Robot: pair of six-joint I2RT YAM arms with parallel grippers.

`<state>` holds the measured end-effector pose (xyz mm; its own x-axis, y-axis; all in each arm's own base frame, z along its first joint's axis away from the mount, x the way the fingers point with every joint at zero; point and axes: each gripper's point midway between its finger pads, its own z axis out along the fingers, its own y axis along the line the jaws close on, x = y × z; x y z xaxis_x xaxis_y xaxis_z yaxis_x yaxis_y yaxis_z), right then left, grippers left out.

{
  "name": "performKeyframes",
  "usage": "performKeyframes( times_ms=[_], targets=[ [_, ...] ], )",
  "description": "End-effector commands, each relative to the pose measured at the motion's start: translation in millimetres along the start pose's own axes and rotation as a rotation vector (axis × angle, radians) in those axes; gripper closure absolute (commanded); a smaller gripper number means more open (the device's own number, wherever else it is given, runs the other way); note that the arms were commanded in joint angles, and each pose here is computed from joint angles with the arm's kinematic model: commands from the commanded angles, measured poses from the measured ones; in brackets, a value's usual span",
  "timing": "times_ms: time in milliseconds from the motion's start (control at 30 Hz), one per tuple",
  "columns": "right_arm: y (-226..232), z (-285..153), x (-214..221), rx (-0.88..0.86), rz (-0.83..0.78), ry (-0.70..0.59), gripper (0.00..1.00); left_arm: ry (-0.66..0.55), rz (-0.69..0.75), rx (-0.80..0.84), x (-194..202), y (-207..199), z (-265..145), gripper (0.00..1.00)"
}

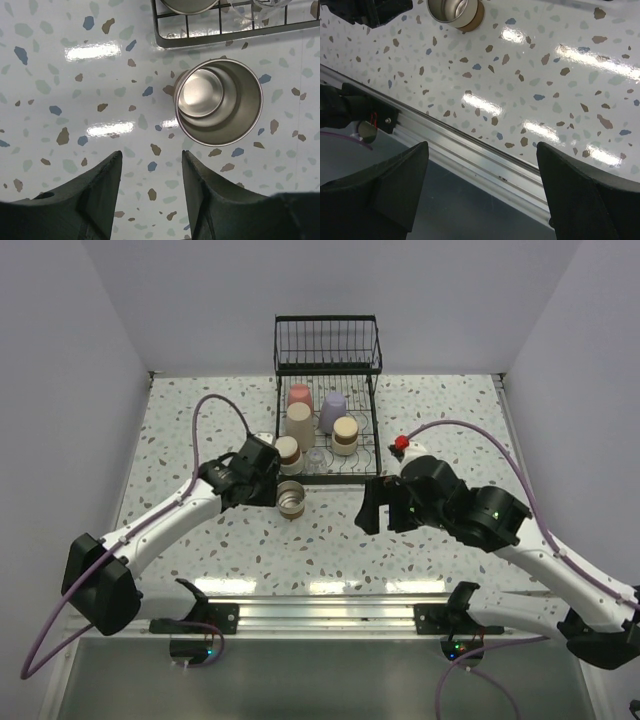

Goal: Load the cups into the dish rack

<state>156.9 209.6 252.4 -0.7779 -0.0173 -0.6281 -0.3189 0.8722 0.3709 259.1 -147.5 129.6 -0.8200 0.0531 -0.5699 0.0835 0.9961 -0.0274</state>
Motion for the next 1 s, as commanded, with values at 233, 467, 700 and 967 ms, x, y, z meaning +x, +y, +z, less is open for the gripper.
performKeyframes(
  times_ms=[233, 467, 700, 967],
  targets=[
    [-8.8, -20.2, 6.3, -0.012, 0.11, -0.046, 0.09, -0.032, -0.042, 0.117, -20.4, -27.3, 29.7, 0.46],
    [-23.8, -32.2, 13.3, 0.021, 0.154, -0.068, 0.09, -0.007, -0.031, 0.116, -15.7, -29.9, 45.4, 0.53],
    [-32.0, -39.5, 17.8, 0.038, 0.176, -0.075, 0.09, 0.031, -0.038, 0.106, -6.6, -31.4, 60.0, 0.67],
    [-34.1, -41.1, 18.8, 0.046, 0.175, -0.074, 0.09, -0.001, -0.056, 0.123, -20.5, -34.9, 48.8, 1.0]
  ],
)
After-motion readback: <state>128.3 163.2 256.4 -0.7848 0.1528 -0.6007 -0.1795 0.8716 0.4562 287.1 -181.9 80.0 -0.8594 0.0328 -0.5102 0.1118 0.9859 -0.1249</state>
